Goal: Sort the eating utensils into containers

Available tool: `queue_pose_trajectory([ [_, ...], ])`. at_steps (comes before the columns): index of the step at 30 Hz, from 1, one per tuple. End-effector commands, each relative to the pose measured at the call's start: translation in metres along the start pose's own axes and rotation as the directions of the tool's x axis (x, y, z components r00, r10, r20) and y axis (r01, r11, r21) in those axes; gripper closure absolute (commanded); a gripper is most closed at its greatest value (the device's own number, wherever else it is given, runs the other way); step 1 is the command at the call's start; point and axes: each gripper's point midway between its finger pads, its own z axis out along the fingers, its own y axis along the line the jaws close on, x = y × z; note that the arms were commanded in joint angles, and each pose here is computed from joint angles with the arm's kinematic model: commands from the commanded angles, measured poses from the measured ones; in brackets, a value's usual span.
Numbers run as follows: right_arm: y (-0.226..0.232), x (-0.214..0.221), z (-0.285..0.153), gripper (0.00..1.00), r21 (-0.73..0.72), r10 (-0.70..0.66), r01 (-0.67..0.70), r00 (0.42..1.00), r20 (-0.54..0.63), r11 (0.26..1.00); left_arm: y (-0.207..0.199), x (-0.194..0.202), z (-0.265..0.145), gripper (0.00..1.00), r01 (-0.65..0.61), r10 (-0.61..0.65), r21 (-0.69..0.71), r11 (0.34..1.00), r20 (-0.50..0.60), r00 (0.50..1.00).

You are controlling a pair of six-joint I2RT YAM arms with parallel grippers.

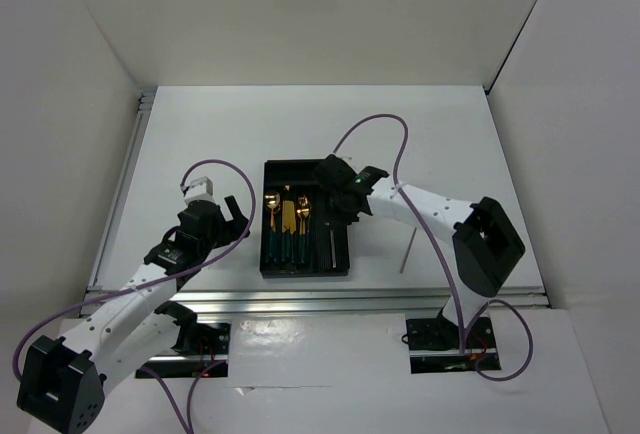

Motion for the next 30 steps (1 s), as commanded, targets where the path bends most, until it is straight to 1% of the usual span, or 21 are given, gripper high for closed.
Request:
queue_pose_trajectory([
  [1,0.022,-0.021,-0.002,1.00,-0.055,0.016,-0.013,0.998,0.056,0.998,-0.002,-0.007,0.002,0.00,0.004,-0.004,0.009,1.000,0.032,0.999],
  [2,0.022,-0.018,0.001,1.00,-0.058,0.013,-0.011,0.999,0.041,0.998,-0.002,-0.007,0.002,0.00,0.004,-0.004,0.009,1.000,0.032,0.999],
  [4,0.029,-0.022,0.002,1.00,-0.080,0.017,-0.013,0.999,0.050,0.997,-0.002,-0.007,0.002,0.00,0.004,-0.004,0.009,1.000,0.032,0.999],
  [10,0.032,-0.022,0.012,1.00,-0.067,0.039,-0.037,0.999,0.034,0.997,-0.002,-0.007,0.002,0.00,0.004,-0.004,0.009,1.000,0.032,0.999],
  [14,0.041,-0.024,0.015,1.00,-0.103,0.053,-0.049,0.998,0.032,0.993,-0.002,-0.007,0.002,0.00,0.004,-0.004,0.009,1.000,0.032,0.999],
  [30,0.044,-0.005,0.028,1.00,-0.078,0.071,-0.071,0.998,-0.003,0.994,-0.002,-0.007,0.002,0.00,0.004,-0.004,0.009,1.000,0.032,0.999],
])
